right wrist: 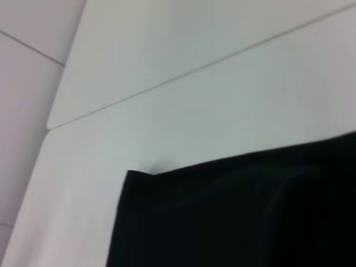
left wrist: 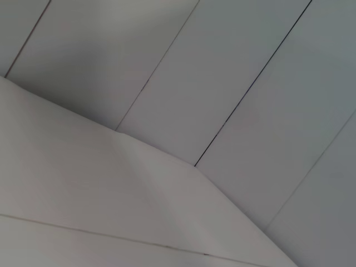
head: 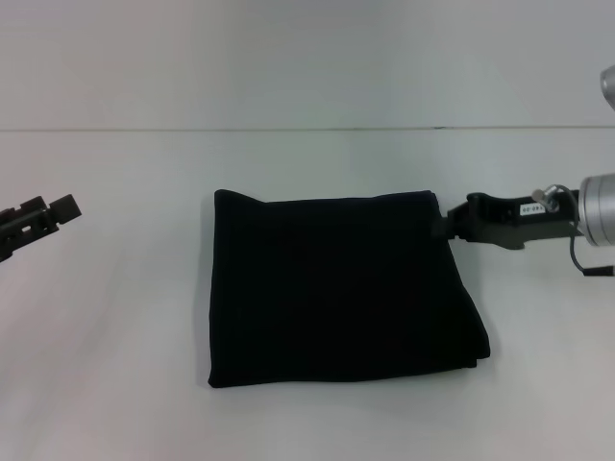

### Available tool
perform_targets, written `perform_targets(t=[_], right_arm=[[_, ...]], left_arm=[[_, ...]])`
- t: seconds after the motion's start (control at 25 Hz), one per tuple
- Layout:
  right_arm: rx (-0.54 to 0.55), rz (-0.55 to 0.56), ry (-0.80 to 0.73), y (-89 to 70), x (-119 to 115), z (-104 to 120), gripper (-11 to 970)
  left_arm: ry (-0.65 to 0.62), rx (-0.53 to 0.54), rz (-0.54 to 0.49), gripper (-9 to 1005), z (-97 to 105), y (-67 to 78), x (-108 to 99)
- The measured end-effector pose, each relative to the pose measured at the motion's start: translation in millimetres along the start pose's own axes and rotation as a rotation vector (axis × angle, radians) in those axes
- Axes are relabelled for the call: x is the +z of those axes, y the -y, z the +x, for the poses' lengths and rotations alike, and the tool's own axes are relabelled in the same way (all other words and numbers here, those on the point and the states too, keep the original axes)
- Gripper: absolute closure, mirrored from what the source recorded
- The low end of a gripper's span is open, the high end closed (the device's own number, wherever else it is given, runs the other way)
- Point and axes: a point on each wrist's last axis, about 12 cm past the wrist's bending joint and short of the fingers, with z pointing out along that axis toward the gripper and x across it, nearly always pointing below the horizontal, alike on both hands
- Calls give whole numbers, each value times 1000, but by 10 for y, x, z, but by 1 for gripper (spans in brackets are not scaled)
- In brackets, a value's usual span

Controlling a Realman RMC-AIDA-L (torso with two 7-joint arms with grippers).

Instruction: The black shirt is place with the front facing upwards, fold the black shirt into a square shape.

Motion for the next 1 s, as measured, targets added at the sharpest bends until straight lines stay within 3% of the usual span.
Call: perform_targets(t=[0.32, 0.6, 0.72, 0.88, 1.0], right_arm=[[53, 69, 34, 233, -31, 115, 926], [78, 89, 55, 313, -33, 172, 926], [103, 73, 98, 364, -85, 185, 923], [91, -29, 214, 437, -244, 227, 910], [40, -96, 344, 526, -425, 282, 710]], left_arm=[[-9, 3, 7, 90, -4, 7, 29], [-9, 4, 14, 93, -19, 14, 61], [-7, -2, 16, 95, -27, 16, 71], [2, -24, 31, 96, -20, 21, 112], [2, -51, 33, 98, -33, 10, 158]])
